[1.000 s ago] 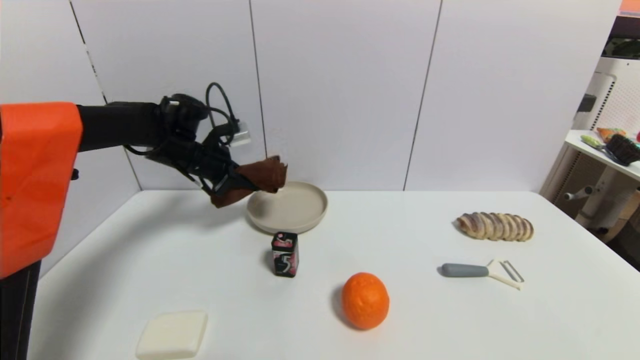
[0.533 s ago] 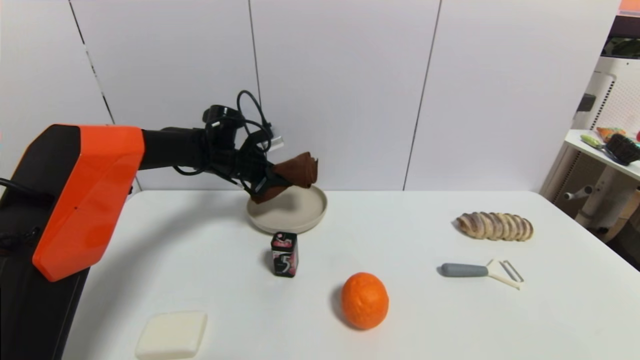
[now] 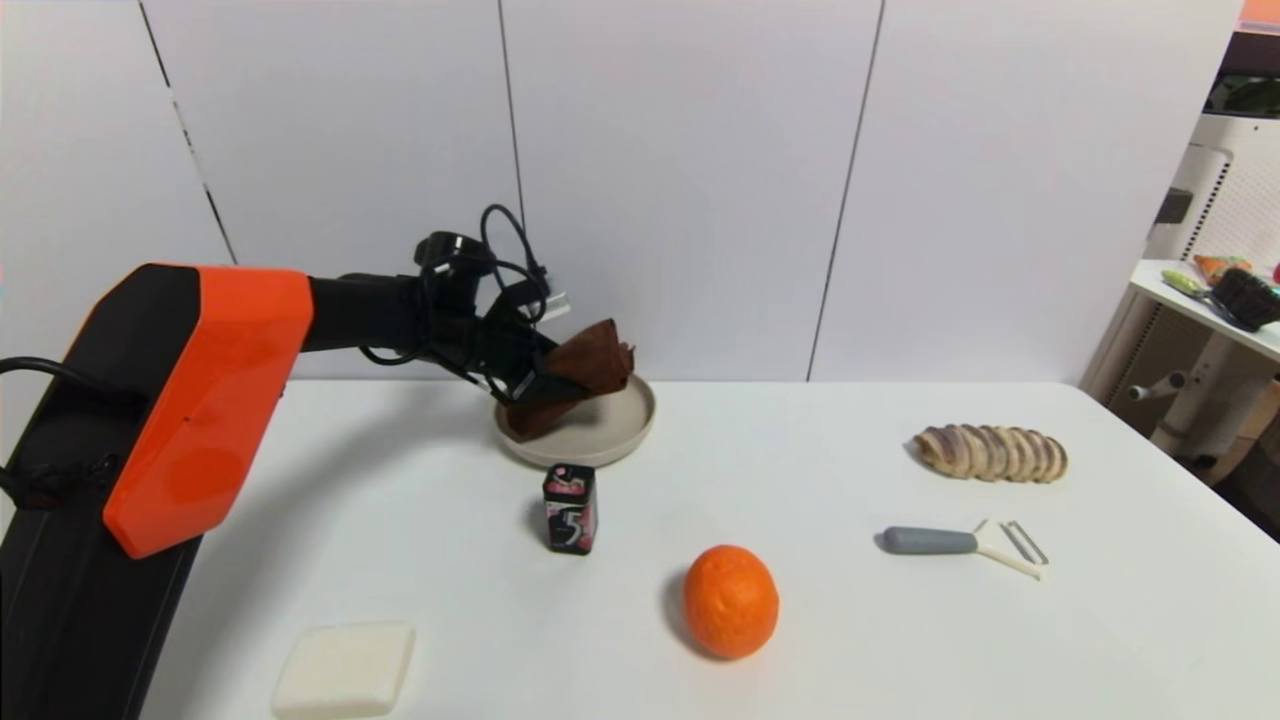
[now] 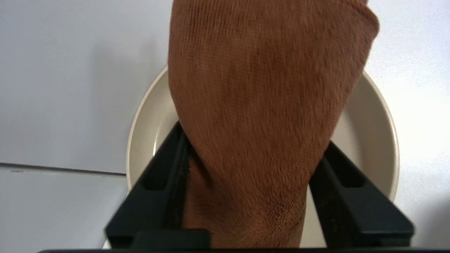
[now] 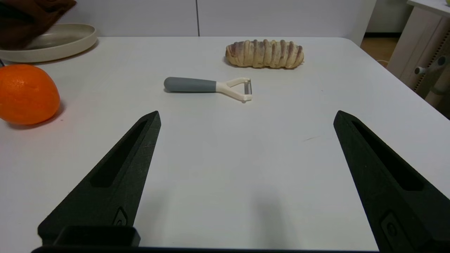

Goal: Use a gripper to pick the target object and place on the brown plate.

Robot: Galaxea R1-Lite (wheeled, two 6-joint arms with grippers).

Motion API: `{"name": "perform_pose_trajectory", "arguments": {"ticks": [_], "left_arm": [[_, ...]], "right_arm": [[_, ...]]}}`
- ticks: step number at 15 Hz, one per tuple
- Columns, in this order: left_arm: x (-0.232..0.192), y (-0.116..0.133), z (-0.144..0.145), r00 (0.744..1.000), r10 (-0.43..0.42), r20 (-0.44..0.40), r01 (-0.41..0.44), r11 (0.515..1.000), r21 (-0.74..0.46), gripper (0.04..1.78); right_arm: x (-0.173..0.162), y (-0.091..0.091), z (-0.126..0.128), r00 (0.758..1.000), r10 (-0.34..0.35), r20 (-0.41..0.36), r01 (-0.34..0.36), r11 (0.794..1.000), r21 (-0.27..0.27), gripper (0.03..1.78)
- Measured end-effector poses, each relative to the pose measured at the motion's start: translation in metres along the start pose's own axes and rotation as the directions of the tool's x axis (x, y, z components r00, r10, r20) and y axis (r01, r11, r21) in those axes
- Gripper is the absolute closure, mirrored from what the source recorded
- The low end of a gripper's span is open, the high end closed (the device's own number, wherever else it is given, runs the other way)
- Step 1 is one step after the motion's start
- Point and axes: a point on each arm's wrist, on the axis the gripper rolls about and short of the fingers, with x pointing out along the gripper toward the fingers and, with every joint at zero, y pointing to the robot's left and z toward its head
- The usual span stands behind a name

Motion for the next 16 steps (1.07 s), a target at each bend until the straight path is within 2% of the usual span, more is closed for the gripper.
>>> {"name": "perform_pose_trajectory", "arguments": {"ticks": [3, 6, 10, 13, 16], "left_arm": [[-0.002, 0.0, 0.001, 1.0, 0.01, -0.011, -0.01, 1.0, 0.001, 0.54], [-0.005, -0.001, 0.004, 1.0, 0.008, -0.019, -0.009, 1.0, -0.003, 0.41], [-0.028, -0.015, 0.013, 0.994, -0.032, -0.103, 0.025, 0.998, -0.065, 0.29], [-0.073, -0.042, 0.029, 0.975, -0.045, -0.217, 0.017, 0.991, -0.133, 0.24], [-0.134, -0.09, 0.04, 0.95, -0.026, -0.312, -0.041, 0.977, -0.209, 0.2]], "right_arm": [[0.0, 0.0, 0.0, 1.0, 0.001, 0.0, -0.001, 1.0, 0.0, 0.11], [0.0, 0.0, 0.0, 1.0, 0.0, 0.0, 0.0, 1.0, 0.0, 0.11], [0.0, 0.0, 0.0, 1.0, 0.0, 0.0, 0.0, 1.0, 0.0, 0.11], [0.0, 0.0, 0.0, 1.0, 0.0, 0.0, 0.0, 1.0, 0.0, 0.11], [0.0, 0.0, 0.0, 1.0, 0.0, 0.0, 0.0, 1.0, 0.0, 0.11]]}}
